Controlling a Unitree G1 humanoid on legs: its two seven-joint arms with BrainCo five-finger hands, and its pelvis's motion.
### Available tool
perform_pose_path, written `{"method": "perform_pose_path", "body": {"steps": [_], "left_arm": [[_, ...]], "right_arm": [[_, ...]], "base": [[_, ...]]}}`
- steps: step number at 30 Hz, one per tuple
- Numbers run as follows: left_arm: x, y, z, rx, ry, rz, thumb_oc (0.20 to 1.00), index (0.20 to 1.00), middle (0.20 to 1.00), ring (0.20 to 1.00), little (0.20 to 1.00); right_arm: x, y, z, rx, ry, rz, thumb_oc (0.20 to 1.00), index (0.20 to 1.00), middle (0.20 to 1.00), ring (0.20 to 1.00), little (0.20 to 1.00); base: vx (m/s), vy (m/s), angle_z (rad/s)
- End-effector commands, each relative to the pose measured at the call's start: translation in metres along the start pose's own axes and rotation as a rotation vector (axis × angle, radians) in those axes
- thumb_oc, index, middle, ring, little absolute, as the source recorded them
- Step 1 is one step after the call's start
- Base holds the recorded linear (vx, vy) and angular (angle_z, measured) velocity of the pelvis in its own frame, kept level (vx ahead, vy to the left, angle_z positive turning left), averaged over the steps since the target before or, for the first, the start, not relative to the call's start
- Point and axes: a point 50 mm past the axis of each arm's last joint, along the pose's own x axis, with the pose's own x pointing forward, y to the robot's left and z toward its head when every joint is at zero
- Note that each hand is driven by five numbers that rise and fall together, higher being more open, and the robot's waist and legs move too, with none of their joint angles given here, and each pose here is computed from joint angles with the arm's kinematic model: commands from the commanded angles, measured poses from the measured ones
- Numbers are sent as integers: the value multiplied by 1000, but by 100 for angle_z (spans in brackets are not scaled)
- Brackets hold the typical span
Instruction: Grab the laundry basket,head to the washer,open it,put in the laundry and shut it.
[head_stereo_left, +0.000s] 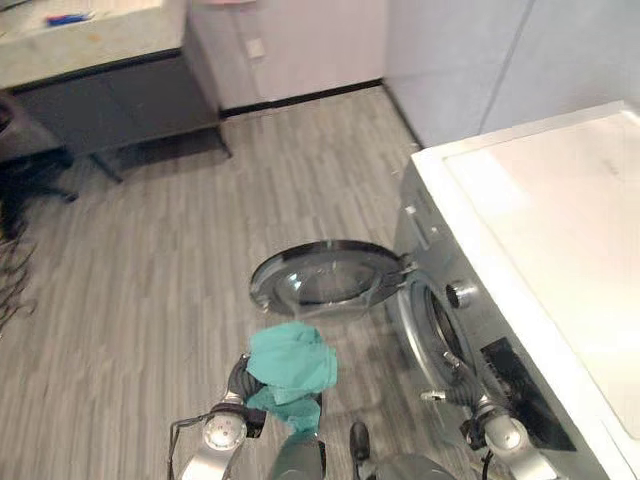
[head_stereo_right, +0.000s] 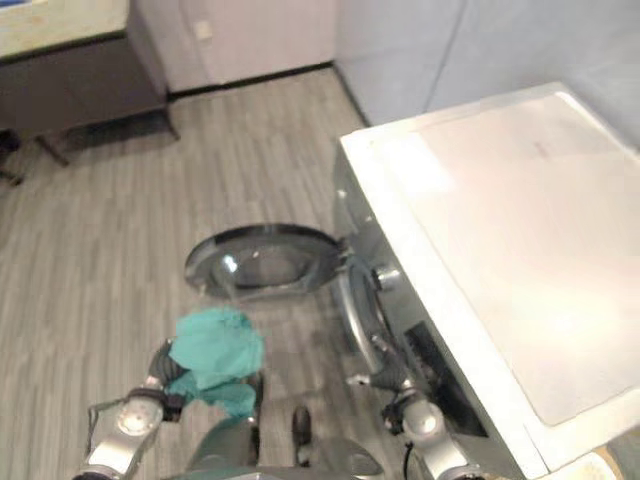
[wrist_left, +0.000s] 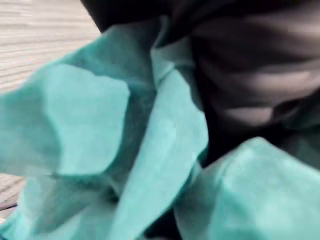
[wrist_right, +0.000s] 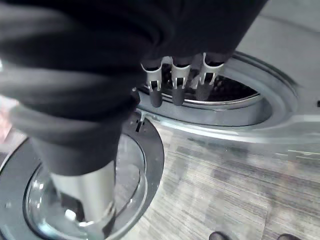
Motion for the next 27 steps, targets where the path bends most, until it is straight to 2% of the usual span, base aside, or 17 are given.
{"method": "perform_pose_path", "body": {"steps": [1,5,10,16,22,27], "left_arm": [[4,12,27,49,-139,24,200,200,200,200,200],[7,16,31,99,-146,16,200,200,200,200,200],[9,35,41,132,-182,90,200,200,200,200,200],[7,37,29,125,-131,102,200,200,200,200,200],[1,29,20,134,-111,63,200,200,200,200,200],[5,23,25,120,-128,51,200,200,200,200,200]], "right_arm": [[-6,-68,-6,-100,6,-201,1000,1000,1000,1000,1000],[-5,-65,-7,-99,16,-186,1000,1000,1000,1000,1000],[5,-53,7,-88,-38,-157,1000,1000,1000,1000,1000],[7,-49,4,-104,-18,-140,1000,1000,1000,1000,1000],[-3,-53,-12,-101,38,-154,1000,1000,1000,1000,1000],[1,-63,-4,-117,11,-178,1000,1000,1000,1000,1000]], "base": [[350,362,-138],[127,227,-72],[-1,224,-111],[27,107,-114],[25,0,-48],[-10,87,-86]]}}
